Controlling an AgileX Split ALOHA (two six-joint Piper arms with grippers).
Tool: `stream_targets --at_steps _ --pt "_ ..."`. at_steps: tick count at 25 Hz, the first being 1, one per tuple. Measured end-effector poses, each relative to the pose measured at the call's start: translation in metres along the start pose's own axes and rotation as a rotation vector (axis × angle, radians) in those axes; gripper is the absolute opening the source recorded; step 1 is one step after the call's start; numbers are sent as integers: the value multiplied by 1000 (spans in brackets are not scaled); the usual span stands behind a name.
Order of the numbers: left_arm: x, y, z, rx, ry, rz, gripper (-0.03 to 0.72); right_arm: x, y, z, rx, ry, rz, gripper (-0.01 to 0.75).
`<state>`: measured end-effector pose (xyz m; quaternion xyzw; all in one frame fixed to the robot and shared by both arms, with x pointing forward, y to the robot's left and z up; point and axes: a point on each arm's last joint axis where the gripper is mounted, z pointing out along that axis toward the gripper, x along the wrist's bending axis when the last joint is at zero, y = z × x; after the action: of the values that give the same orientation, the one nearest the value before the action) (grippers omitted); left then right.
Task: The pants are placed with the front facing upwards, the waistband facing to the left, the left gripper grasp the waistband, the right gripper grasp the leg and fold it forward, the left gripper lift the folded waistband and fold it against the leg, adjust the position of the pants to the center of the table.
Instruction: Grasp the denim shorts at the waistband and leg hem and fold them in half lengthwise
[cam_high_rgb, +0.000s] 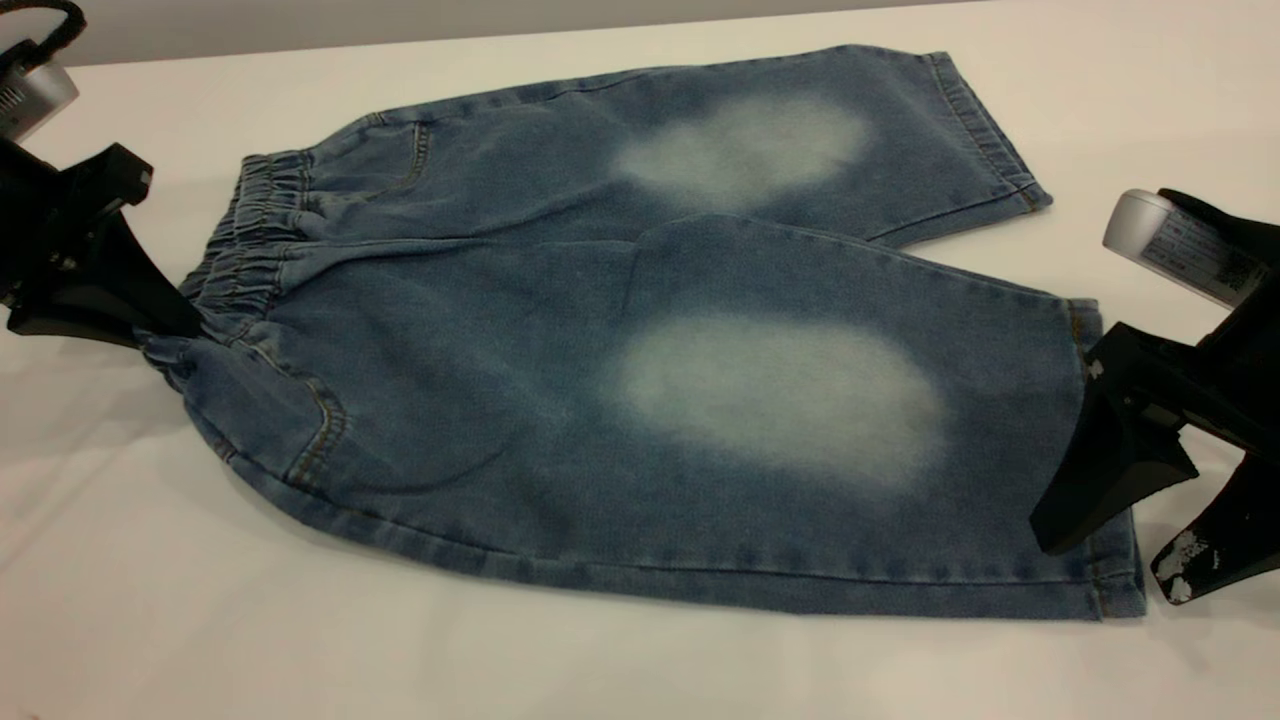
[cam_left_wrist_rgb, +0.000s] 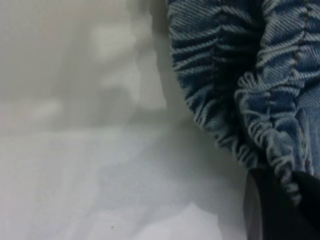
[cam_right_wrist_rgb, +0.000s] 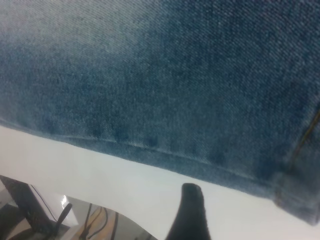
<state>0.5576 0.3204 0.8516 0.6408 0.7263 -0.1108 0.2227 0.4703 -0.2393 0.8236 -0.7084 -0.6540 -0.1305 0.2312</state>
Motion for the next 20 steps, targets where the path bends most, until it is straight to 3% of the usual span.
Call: stream_targets --at_steps 20 --pt "0 0 0 -1 -1 6 95 0 1 0 -8 -2 -20 518"
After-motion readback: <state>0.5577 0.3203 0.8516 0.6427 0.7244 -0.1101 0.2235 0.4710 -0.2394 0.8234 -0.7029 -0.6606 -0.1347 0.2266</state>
